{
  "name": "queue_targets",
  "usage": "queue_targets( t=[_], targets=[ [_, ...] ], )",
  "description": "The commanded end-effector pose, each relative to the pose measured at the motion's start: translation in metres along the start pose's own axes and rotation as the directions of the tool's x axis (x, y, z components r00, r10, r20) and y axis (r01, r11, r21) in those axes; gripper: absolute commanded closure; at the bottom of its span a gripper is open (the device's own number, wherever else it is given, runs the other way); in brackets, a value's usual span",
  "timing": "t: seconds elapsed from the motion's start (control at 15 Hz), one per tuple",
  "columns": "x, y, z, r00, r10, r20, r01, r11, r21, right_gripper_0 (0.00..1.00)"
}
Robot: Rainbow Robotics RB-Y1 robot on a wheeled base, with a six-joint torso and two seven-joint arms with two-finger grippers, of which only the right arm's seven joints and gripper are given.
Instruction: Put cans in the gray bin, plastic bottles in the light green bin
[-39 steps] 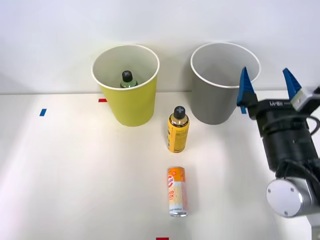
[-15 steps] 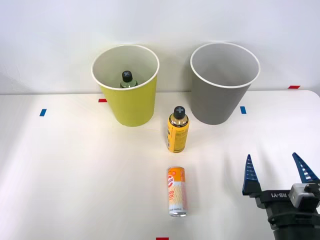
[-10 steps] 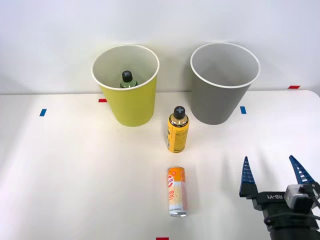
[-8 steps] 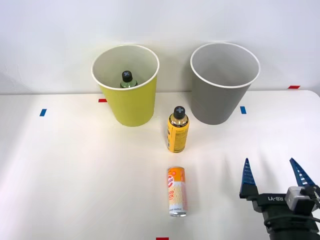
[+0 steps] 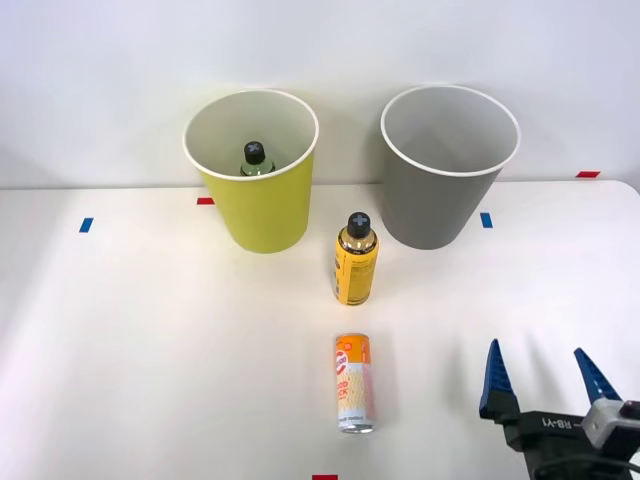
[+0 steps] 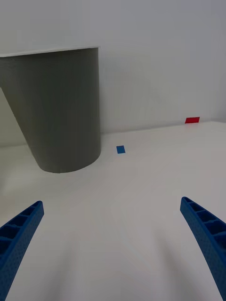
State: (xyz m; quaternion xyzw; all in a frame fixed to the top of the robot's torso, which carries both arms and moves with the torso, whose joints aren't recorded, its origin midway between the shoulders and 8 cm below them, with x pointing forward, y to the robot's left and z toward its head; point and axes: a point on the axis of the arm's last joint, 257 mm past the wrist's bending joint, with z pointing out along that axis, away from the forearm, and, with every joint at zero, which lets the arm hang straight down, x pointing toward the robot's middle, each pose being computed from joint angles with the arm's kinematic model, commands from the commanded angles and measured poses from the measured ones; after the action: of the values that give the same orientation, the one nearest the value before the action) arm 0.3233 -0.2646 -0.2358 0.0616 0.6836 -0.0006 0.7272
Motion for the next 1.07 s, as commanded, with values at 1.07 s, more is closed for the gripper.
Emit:
queue_targets(
  t=[1.07],
  targets=[
    [0.043, 0.044, -0.064, 0.989, -0.142, -0.034, 0.14, 0.989, -0.038, 0.0]
  ],
)
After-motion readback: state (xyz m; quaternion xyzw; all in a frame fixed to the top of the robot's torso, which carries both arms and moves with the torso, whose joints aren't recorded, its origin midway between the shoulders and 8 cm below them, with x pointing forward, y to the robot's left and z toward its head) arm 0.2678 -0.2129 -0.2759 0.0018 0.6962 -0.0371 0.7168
